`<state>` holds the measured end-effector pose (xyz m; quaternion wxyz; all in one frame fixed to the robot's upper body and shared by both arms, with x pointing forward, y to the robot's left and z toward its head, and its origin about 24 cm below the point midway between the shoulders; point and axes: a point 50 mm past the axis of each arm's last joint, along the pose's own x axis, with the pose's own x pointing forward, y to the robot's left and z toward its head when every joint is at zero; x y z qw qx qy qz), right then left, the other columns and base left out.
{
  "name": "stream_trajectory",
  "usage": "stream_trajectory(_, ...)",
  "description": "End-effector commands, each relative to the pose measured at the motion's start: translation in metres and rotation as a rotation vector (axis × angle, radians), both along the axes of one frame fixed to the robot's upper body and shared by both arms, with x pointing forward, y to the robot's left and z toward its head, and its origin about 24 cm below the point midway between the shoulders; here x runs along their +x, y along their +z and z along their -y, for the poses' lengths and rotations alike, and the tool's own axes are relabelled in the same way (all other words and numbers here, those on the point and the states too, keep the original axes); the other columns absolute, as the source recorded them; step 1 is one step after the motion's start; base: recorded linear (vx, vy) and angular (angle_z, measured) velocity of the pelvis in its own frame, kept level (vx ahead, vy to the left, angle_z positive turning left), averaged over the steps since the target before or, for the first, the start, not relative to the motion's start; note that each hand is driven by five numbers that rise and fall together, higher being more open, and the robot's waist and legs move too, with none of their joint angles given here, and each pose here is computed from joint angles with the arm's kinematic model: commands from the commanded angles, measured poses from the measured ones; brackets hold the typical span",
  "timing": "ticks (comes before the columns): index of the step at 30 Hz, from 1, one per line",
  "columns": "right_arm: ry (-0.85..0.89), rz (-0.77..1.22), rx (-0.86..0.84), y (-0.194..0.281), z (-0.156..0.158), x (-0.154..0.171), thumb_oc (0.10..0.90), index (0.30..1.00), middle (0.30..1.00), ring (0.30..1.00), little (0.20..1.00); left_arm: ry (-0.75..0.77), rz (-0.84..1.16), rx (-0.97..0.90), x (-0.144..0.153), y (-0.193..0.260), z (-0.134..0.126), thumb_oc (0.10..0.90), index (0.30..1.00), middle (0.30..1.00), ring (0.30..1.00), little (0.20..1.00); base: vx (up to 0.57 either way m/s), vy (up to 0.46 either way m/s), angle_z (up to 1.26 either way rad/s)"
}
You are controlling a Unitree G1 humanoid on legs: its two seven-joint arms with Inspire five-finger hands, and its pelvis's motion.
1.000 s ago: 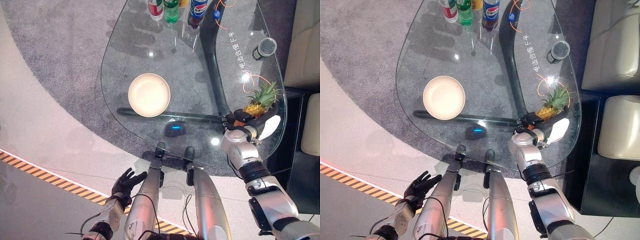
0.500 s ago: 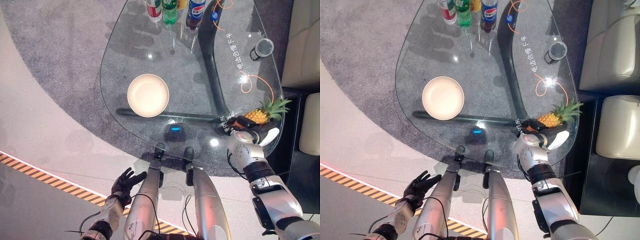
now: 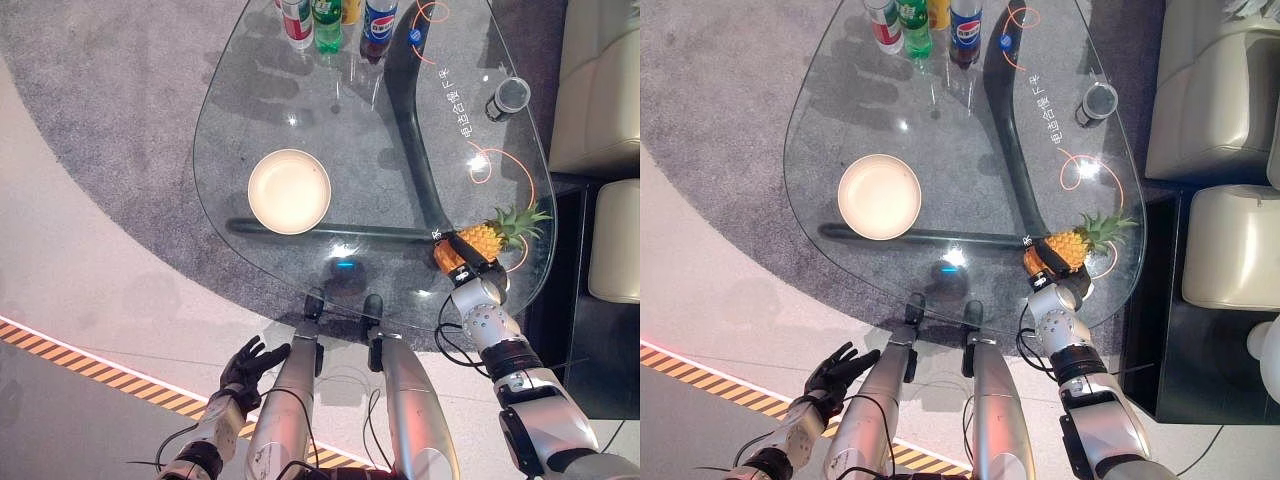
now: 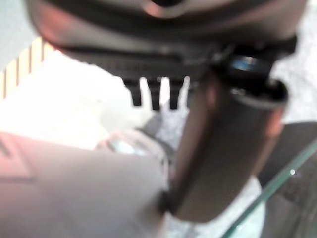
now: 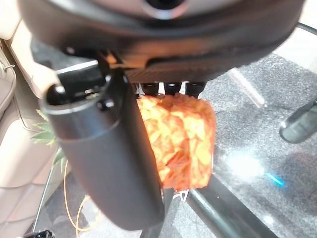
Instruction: Pick up the fruit to the plate
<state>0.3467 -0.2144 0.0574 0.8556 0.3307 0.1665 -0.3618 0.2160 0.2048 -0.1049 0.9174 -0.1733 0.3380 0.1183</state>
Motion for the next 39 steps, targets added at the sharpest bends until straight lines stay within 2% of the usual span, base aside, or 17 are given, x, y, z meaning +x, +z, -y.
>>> stream_trajectory(1, 0.182, 0.079, 0.150, 0.001, -0.037, 0.004, 0.100, 0.300, 0.300, 0.300, 0.200, -0.033, -0.090, -0.049, -0.022, -0.017, 0.022, 0.800, 0.900, 0.900, 0.900, 0.900, 0.00, 0.000, 0.00)
stream_trajectory(23, 0.124, 0.023, 0.109, -0.002, -0.017, 0.005, 0.100, 0.300, 0.300, 0.300, 0.200, -0.012, -0.044, -0.065, -0.015, -0.013, 0.016, 0.800, 0.900, 0.900, 0.900, 0.900, 0.00, 0.000, 0.00)
stream_trajectory(27, 0.134, 0.094, 0.102, 0.004, -0.016, 0.006, 0.100, 0.300, 0.300, 0.300, 0.200, -0.010, -0.038, -0.065, -0.016, -0.012, 0.016, 0.800, 0.900, 0.900, 0.900, 0.900, 0.00, 0.000, 0.00)
stream_trajectory(28, 0.162, 0.196, 0.077, 0.015, -0.018, 0.009, 0.100, 0.300, 0.300, 0.300, 0.200, -0.002, -0.031, -0.063, -0.016, -0.012, 0.015, 0.800, 0.900, 0.900, 0.900, 0.900, 0.00, 0.000, 0.00)
stream_trajectory(31, 0.207, 0.323, 0.038, 0.034, -0.029, 0.009, 0.100, 0.300, 0.300, 0.300, 0.200, 0.012, -0.025, -0.061, -0.016, -0.011, 0.013, 0.800, 0.900, 0.900, 0.900, 0.900, 0.00, 0.000, 0.00)
stream_trajectory(39, 0.307, 0.494, -0.075, 0.061, -0.048, -0.006, 0.100, 0.300, 0.300, 0.300, 0.200, 0.065, -0.003, -0.067, -0.020, -0.010, 0.004, 0.800, 0.900, 0.900, 0.900, 0.900, 0.00, 0.000, 0.00)
